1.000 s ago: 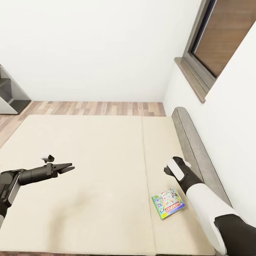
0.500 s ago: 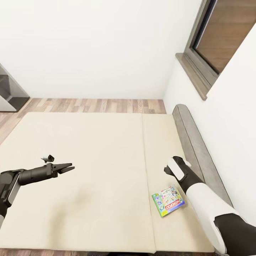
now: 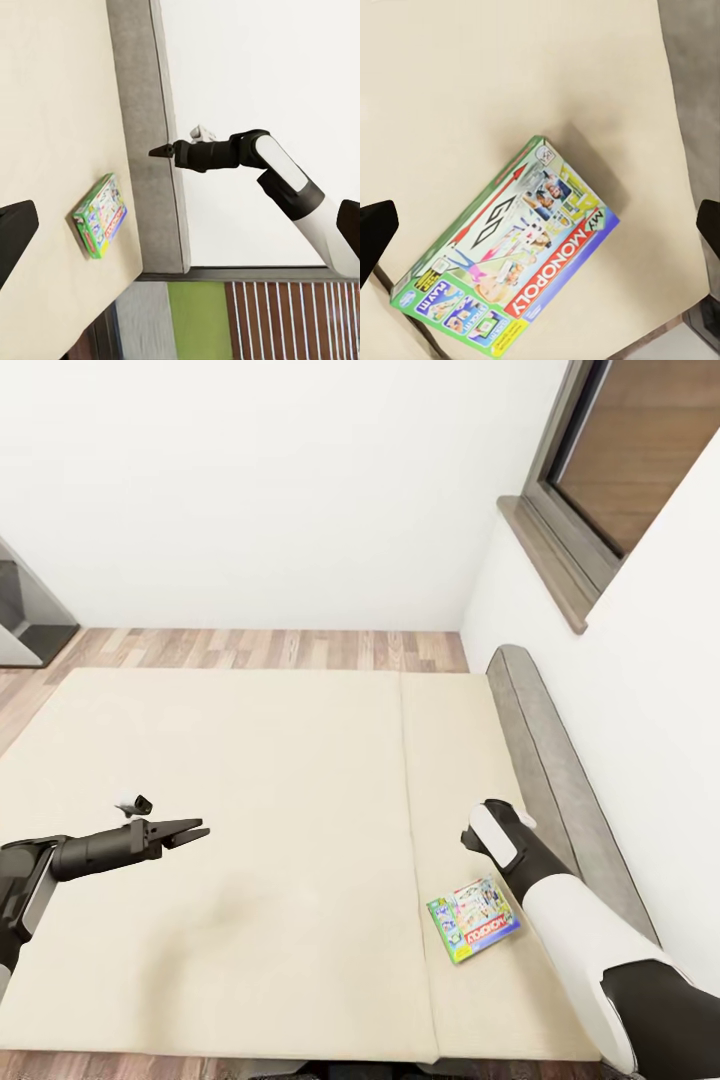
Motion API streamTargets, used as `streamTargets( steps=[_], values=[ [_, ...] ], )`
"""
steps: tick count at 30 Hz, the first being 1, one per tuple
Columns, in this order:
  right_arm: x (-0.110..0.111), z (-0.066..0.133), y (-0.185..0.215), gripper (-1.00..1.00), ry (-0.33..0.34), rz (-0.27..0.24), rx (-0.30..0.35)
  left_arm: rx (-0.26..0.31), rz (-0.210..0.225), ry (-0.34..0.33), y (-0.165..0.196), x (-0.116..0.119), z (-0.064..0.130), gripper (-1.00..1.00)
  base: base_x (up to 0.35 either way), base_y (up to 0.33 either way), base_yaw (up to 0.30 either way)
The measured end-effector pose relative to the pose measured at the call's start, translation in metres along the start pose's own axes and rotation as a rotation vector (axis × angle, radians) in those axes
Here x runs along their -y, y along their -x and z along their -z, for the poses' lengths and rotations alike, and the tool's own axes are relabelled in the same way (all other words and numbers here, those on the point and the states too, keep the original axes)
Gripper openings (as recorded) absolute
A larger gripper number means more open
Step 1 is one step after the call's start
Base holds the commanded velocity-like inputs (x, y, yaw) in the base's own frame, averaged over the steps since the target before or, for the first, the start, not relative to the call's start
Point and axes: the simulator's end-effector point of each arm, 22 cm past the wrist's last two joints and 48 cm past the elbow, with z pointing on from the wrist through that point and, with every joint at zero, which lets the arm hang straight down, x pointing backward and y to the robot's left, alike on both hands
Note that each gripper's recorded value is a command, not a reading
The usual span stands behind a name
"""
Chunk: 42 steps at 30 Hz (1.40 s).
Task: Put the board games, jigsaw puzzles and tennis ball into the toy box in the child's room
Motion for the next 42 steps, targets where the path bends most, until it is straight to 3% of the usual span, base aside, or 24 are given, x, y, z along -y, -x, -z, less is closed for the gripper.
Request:
streamTargets(
  steps=[14, 42],
  values=[
    [-0.001, -0.010, -0.003, 1.00, -0.045, 0.089, 0.032, -0.006, 0.021, 0.007, -0.005, -0.011, -0.002, 1.00, 0.000, 0.000, 0.000],
    [-0.005, -0.038, -0.030, 1.00, -0.041, 0.114, -0.025, -0.018, 0.062, 0.021, -0.015, -0.034, -0.005, 1.00, 0.000, 0.000, 0.000]
  ],
)
